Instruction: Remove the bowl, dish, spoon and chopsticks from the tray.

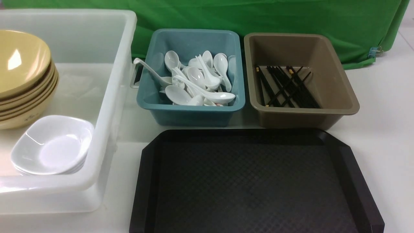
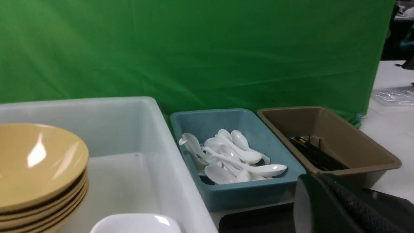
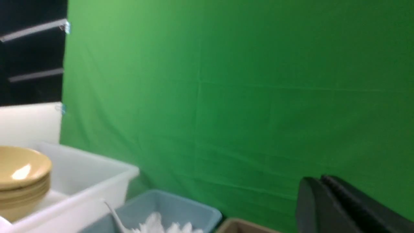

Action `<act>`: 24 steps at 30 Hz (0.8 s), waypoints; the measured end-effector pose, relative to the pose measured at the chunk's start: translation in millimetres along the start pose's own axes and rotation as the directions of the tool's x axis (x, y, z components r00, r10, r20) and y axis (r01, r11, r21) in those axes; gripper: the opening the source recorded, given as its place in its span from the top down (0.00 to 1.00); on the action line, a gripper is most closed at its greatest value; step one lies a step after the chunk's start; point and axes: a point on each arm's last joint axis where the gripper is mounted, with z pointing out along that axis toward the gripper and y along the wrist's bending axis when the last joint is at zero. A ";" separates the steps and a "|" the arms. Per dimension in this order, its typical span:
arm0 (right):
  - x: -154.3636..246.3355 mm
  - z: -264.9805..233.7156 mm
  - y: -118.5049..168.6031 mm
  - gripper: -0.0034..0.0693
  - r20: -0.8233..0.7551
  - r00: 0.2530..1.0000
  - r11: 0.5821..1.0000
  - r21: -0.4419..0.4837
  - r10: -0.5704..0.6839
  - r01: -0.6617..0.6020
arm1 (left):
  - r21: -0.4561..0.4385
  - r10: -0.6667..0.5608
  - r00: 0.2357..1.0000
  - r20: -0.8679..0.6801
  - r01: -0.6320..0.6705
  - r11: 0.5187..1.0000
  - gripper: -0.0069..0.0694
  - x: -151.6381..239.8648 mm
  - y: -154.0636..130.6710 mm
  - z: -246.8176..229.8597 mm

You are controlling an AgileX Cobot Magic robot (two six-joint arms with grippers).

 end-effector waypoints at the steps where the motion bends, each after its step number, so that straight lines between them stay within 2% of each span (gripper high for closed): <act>1: 3.7 -4.9 0.1 0.95 0.019 1.000 1.000 -0.009 0.006 -0.006 | -0.005 -0.013 1.000 -0.015 0.013 1.000 0.92 6.9 1.9 4.6; 9: 12.2 -21.0 -0.7 0.93 0.086 0.995 0.999 -0.032 0.042 -0.039 | -0.079 -0.084 0.994 -0.065 0.079 0.994 0.92 68.6 20.8 38.9; 24: 11.9 -21.1 -0.6 0.88 0.089 0.995 0.999 -0.033 0.038 -0.035 | -0.090 -0.073 0.994 -0.087 0.065 0.994 0.91 82.0 23.8 43.3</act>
